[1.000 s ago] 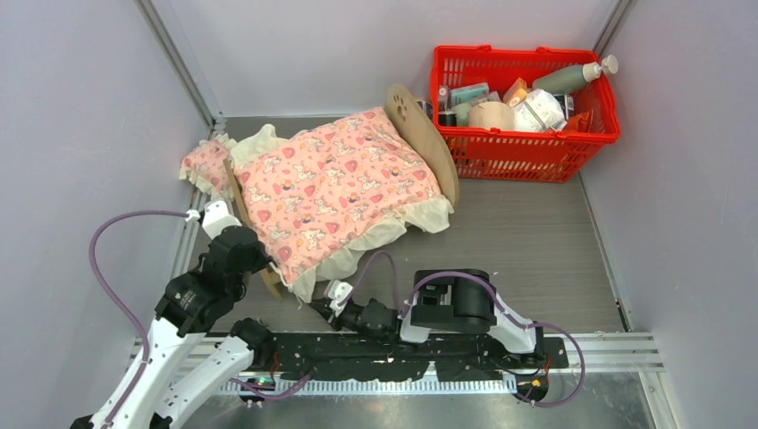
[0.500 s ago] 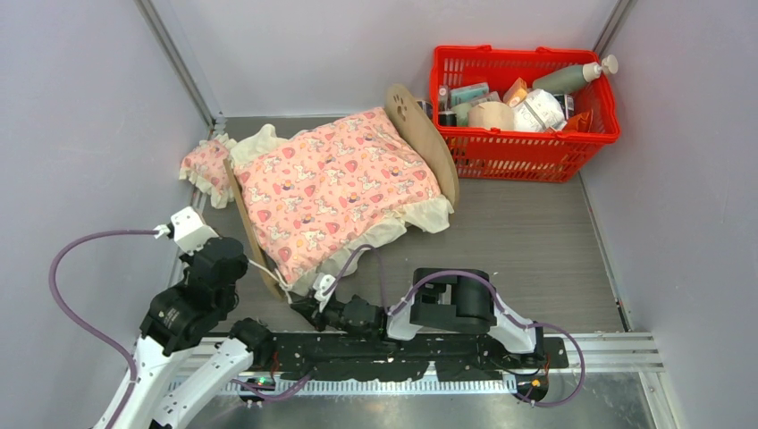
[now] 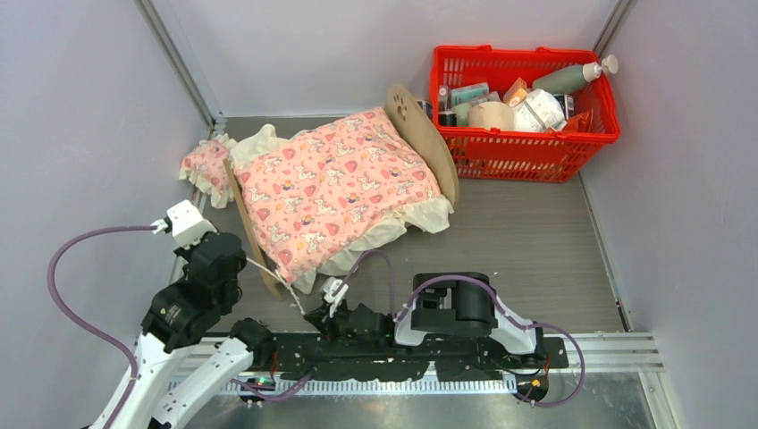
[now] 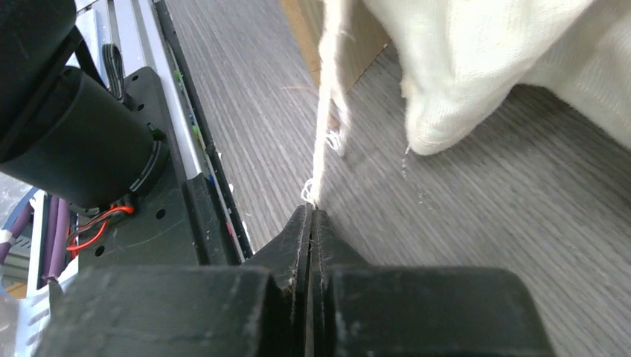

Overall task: Set up the pet bed
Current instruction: Tie the ropes to the bed frame.

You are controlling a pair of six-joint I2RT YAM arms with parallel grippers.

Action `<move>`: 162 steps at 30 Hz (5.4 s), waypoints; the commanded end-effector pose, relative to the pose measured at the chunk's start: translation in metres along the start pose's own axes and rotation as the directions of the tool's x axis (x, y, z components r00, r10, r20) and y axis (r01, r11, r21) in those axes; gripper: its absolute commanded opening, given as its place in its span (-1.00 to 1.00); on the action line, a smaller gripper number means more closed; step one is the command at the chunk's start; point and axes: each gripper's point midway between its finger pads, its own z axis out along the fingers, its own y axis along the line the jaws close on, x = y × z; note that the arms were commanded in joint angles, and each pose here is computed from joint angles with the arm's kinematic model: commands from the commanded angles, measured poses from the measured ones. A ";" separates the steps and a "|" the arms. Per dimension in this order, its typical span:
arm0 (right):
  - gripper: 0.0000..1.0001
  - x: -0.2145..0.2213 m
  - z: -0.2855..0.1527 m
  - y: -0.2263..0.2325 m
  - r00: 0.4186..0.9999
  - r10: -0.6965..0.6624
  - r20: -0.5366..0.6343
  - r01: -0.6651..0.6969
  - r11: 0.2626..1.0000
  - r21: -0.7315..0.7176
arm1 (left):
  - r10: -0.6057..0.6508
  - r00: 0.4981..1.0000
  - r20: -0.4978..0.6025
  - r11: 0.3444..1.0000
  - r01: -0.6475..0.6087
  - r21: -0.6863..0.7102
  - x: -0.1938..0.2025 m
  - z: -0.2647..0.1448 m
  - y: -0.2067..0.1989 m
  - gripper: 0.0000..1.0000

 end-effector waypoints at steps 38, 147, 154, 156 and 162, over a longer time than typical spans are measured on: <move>-0.90 -0.040 0.003 0.034 0.993 -0.033 0.116 0.041 0.997 -0.072 | -0.562 0.629 -0.537 0.809 0.554 -0.198 0.145 -0.040 -0.035 -0.19; 0.06 -0.136 -0.068 -0.053 0.998 -0.059 0.038 0.052 0.984 0.169 | 0.123 0.925 -0.361 0.928 0.021 0.371 0.080 0.001 -0.108 0.03; 0.08 -0.131 -0.011 -0.029 0.994 -0.106 0.013 0.105 0.992 0.074 | 0.036 0.875 -0.483 0.916 0.164 0.366 0.087 0.008 -0.113 -0.03; 0.08 -0.130 0.003 -0.023 0.995 -0.095 0.028 0.093 0.994 0.052 | 0.015 0.850 -0.527 0.904 0.214 0.370 0.095 0.008 -0.116 -0.11; 0.03 -0.118 0.031 -0.016 0.998 -0.063 0.028 0.062 0.997 0.034 | 0.022 0.857 -0.515 0.897 0.210 0.388 0.099 0.014 -0.120 -0.13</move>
